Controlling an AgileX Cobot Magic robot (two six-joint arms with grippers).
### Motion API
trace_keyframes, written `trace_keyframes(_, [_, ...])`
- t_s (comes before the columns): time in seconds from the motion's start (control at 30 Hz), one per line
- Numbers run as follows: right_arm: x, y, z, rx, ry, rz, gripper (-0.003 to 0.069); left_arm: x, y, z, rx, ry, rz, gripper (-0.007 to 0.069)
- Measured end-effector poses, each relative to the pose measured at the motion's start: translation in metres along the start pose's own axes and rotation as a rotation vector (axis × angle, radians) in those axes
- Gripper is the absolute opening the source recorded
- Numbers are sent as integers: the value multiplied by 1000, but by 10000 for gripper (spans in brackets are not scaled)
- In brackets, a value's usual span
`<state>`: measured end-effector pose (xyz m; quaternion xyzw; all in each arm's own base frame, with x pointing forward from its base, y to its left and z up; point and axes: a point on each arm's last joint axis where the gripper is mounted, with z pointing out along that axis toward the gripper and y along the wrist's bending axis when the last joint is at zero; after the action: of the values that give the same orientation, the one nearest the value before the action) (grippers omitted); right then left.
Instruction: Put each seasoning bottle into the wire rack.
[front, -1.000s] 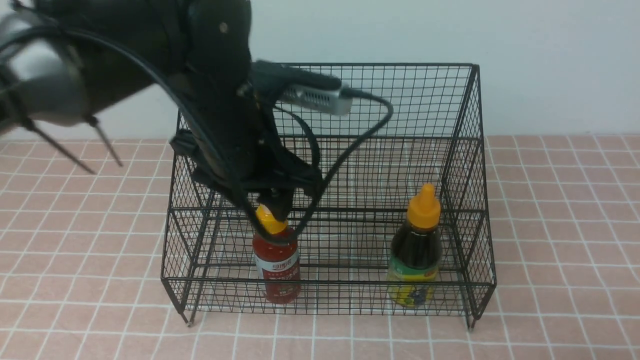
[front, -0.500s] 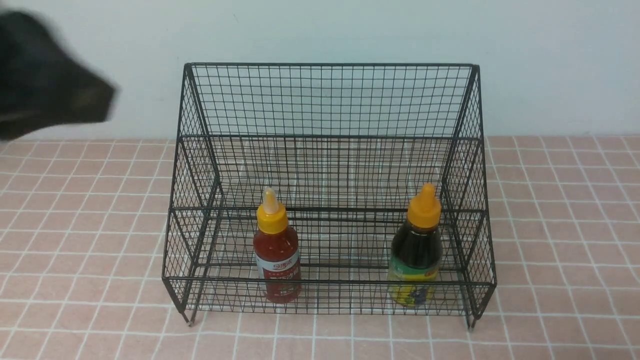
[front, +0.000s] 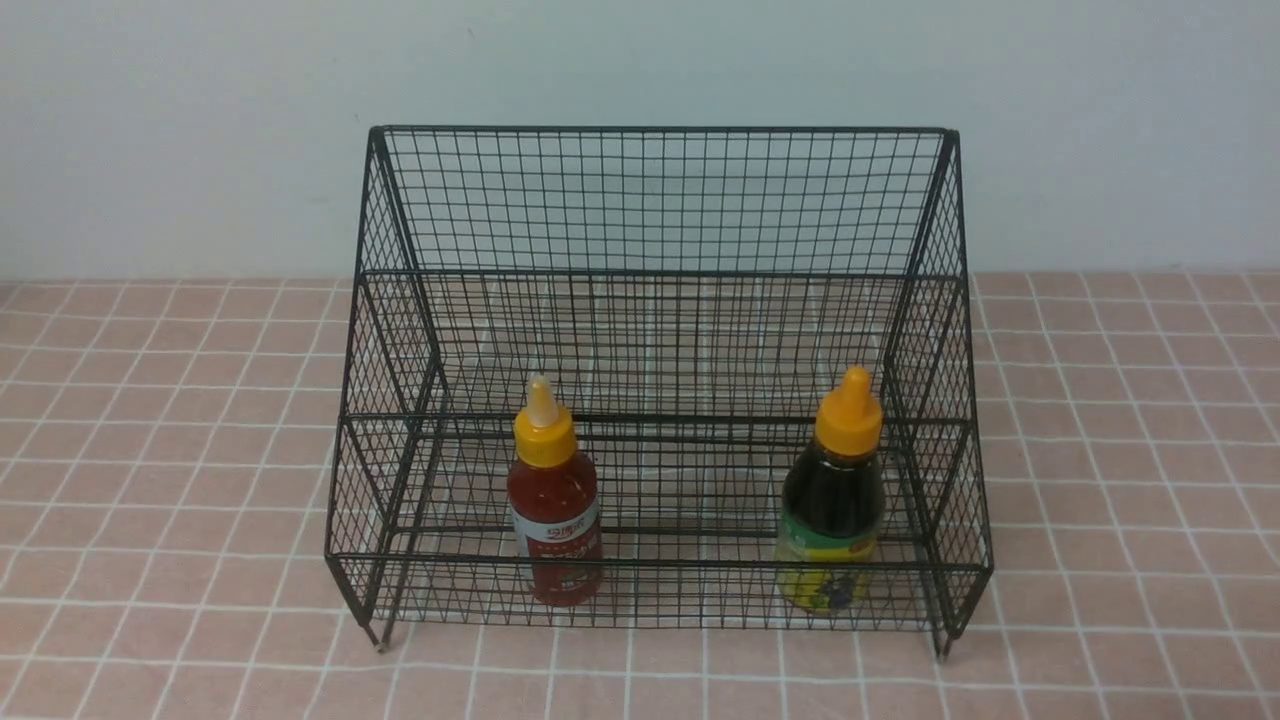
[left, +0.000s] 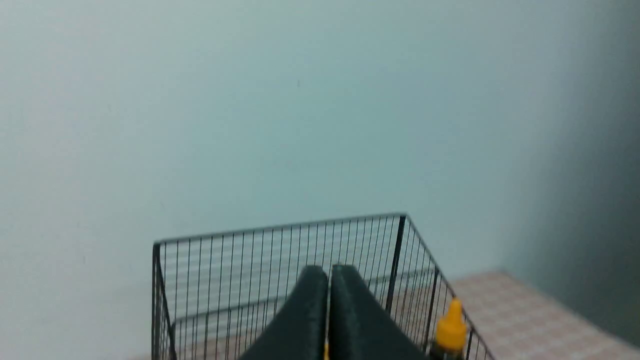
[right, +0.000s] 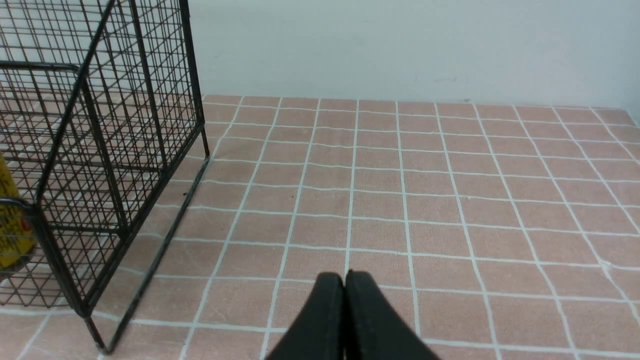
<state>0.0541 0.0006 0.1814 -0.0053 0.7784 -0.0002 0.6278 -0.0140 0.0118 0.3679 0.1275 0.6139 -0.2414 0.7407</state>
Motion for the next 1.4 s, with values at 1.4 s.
trace_keyframes(1.4, [0,0,0,-1,-2,4,-12,203,40,22,-422,507,123,-7])
